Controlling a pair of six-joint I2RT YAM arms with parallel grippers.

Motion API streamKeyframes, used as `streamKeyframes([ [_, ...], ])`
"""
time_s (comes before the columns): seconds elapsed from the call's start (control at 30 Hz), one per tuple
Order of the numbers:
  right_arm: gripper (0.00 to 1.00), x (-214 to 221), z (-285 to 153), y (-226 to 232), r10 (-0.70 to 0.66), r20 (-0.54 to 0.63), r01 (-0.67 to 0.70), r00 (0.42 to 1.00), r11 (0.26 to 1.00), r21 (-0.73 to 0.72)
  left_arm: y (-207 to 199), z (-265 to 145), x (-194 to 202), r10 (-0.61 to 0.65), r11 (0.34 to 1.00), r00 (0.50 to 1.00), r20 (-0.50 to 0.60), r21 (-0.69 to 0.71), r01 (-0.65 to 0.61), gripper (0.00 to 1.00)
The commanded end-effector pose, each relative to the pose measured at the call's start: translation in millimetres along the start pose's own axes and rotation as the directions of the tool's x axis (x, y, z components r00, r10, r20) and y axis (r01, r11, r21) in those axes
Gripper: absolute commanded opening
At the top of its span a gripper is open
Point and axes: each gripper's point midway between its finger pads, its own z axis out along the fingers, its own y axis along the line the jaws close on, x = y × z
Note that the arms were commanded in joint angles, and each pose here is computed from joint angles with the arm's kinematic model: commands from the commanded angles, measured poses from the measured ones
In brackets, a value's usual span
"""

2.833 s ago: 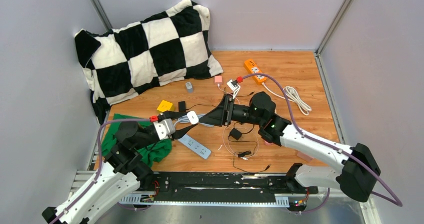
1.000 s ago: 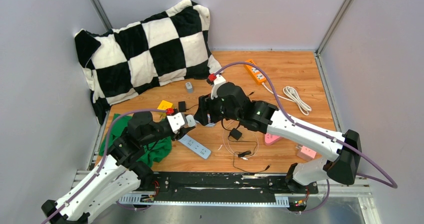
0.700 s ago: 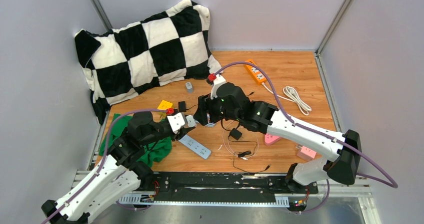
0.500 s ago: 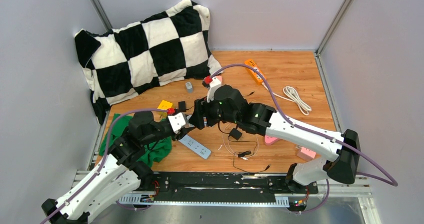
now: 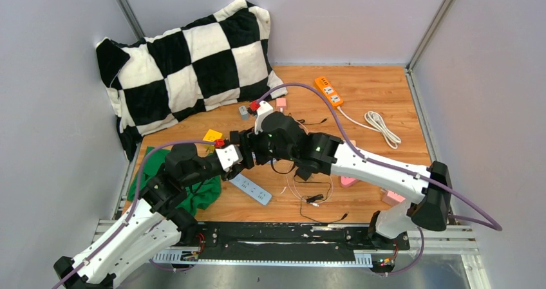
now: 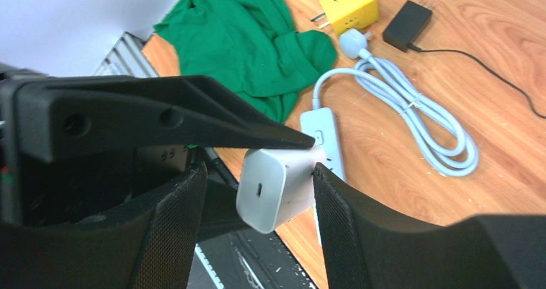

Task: Insert the plug

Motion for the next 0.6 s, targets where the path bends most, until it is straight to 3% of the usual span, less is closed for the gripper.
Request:
streamKeyframes([
  [0.0,0.6,3,7,-7,-0.054,-0.032,0.057,0.998,0.993,0.099,4,0,-19,0.032,0.999,0.998,0.06,-0.006,-0.032,0.27],
  [0.17,0.39,12,7,-25,-0.071,-0.074,0.084,0.995,0.977,0.198,5,0,-18,0.03,1.0,0.998,0.055,-0.01,-0.029,0.27],
  [0.4,0.01,14,-4,-43,-0.084,-0.068,0.1,0.994,0.956,0.274,5,1,-16,0.021,1.0,0.999,0.046,-0.009,-0.021,0.27],
  [0.5,0.0,13,-6,-42,-0.08,-0.049,0.09,0.996,0.96,0.265,5,1,-17,0.012,1.0,0.999,0.047,-0.013,-0.011,0.3],
  [0.57,0.0,12,-8,-44,-0.076,-0.028,0.081,0.997,0.96,0.269,5,1,-17,0.004,1.0,0.999,0.048,-0.012,-0.003,0.39],
])
